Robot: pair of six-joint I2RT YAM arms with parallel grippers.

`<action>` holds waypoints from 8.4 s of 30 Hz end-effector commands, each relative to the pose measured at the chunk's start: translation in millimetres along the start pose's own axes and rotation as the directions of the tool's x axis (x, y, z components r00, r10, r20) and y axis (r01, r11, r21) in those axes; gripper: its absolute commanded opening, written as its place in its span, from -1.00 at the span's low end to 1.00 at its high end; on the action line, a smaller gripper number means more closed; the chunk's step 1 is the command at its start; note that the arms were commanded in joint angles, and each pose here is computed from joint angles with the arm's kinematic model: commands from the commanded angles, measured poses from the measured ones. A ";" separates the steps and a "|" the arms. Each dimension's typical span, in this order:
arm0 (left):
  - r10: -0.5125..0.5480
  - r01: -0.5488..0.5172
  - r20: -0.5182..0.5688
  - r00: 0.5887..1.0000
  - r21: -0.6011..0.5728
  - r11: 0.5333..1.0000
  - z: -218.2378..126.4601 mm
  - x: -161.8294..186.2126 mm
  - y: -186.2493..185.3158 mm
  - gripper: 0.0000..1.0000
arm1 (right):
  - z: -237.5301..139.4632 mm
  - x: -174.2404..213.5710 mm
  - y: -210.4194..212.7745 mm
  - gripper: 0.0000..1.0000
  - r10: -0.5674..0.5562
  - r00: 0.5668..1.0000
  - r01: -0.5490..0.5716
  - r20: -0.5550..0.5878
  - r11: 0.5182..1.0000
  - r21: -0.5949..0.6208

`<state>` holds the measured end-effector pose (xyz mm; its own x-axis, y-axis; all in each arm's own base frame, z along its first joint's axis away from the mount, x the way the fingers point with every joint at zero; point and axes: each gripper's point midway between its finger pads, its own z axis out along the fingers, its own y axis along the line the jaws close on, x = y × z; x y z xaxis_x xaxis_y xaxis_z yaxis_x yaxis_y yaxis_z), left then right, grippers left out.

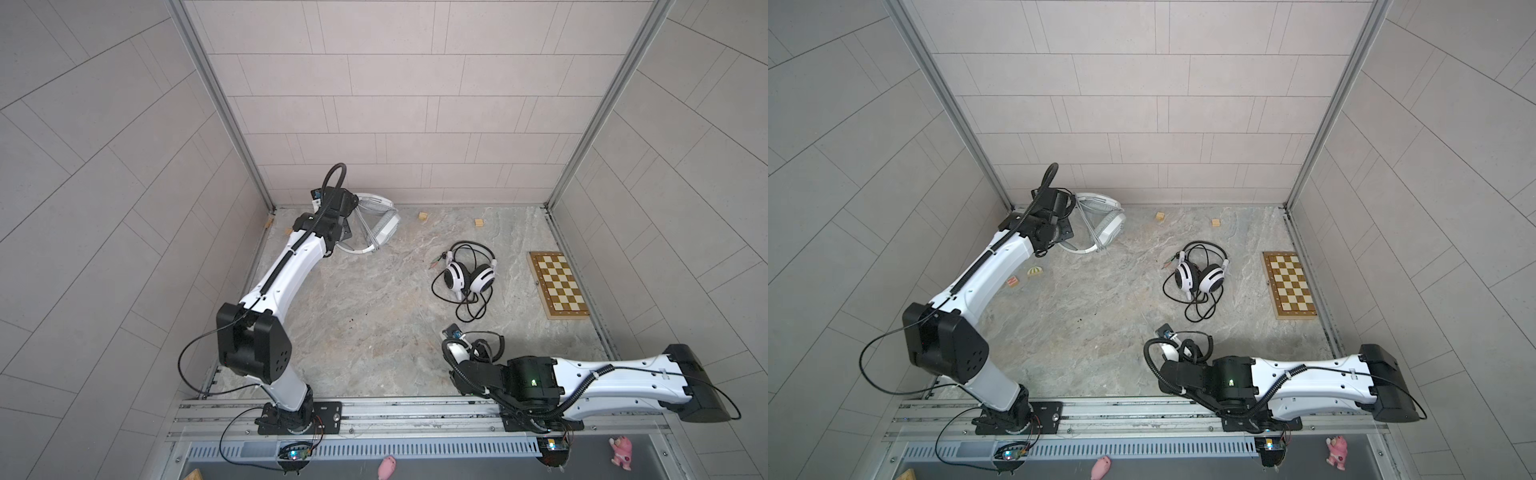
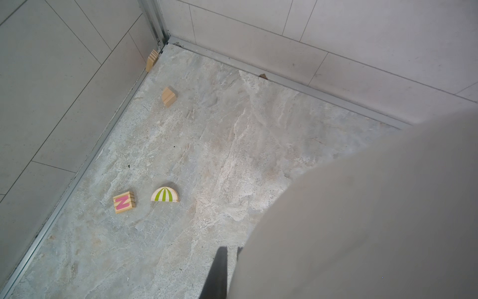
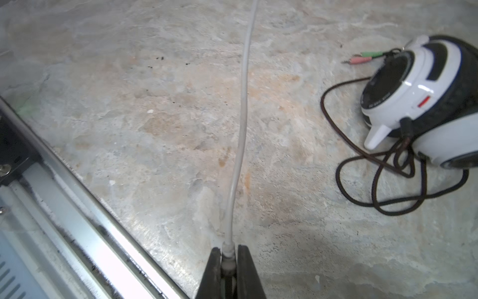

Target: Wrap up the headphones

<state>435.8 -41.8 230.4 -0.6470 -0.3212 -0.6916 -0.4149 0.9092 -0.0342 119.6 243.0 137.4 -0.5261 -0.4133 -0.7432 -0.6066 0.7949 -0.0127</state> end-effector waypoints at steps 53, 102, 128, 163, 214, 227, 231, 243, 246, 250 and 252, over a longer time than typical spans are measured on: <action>0.199 -0.406 0.363 0.910 0.876 0.259 -261.2 147.7 -148.9 -1.00 | -54.0 -208.3 -132.9 -0.98 0.305 0.887 -0.232 0.345 0.943 -0.237; -0.105 -0.313 0.369 0.924 0.883 0.349 -258.8 52.9 -120.3 -1.00 | -87.7 -194.8 -138.5 -0.99 0.419 0.818 -0.353 0.393 0.906 -0.232; -0.234 -0.102 0.151 0.960 0.972 0.211 -217.1 39.4 -164.1 -1.00 | -79.4 -255.6 -23.3 -0.99 0.580 0.739 -0.254 0.343 0.712 -0.655; -0.130 -0.122 0.144 0.981 0.979 0.166 -234.5 52.4 -164.0 -1.00 | -2.7 -219.8 -24.3 -0.69 0.314 0.897 -0.234 0.310 0.934 -0.268; 0.007 0.132 -0.493 0.870 0.246 0.960 134.7 92.9 -69.5 -1.00 | -14.7 -117.7 -84.0 -0.16 0.304 0.929 -0.293 0.211 0.953 -0.083; 0.004 0.076 -0.579 0.815 0.115 0.990 184.6 124.2 -42.5 -1.00 | -14.1 -101.7 -91.2 -0.17 0.323 0.926 -0.315 0.193 0.946 -0.074; 0.010 0.066 -0.582 0.813 0.108 0.992 180.2 125.9 -39.8 -0.94 | -13.2 -101.6 -91.1 -0.17 0.325 0.926 -0.316 0.193 0.946 -0.076; 0.024 0.030 -0.514 0.857 0.097 0.995 145.9 111.1 -24.3 -0.24 | -11.7 -99.7 -90.2 -0.17 0.334 0.923 -0.324 0.192 0.942 -0.085; 0.029 0.023 -0.508 0.861 0.095 0.995 135.8 107.4 -20.6 -0.09 | -12.3 -98.5 -90.8 -0.17 0.332 0.923 -0.323 0.193 0.943 -0.081; 0.035 0.005 -0.474 0.880 0.083 0.997 114.7 92.5 -11.6 0.14 | -12.4 -95.3 -93.3 -0.17 0.331 0.924 -0.324 0.191 0.944 -0.069; 0.038 -0.001 -0.451 0.892 0.082 0.997 101.7 82.9 -7.4 0.23 | -11.3 -92.9 -95.0 -0.17 0.332 0.924 -0.326 0.188 0.943 -0.062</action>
<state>462.0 -57.2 72.1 -0.8861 -0.3861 -0.2564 -0.3647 0.9223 -0.1283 218.9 206.9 217.2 -0.5757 -0.0445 -0.8165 -0.4546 0.8474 0.2743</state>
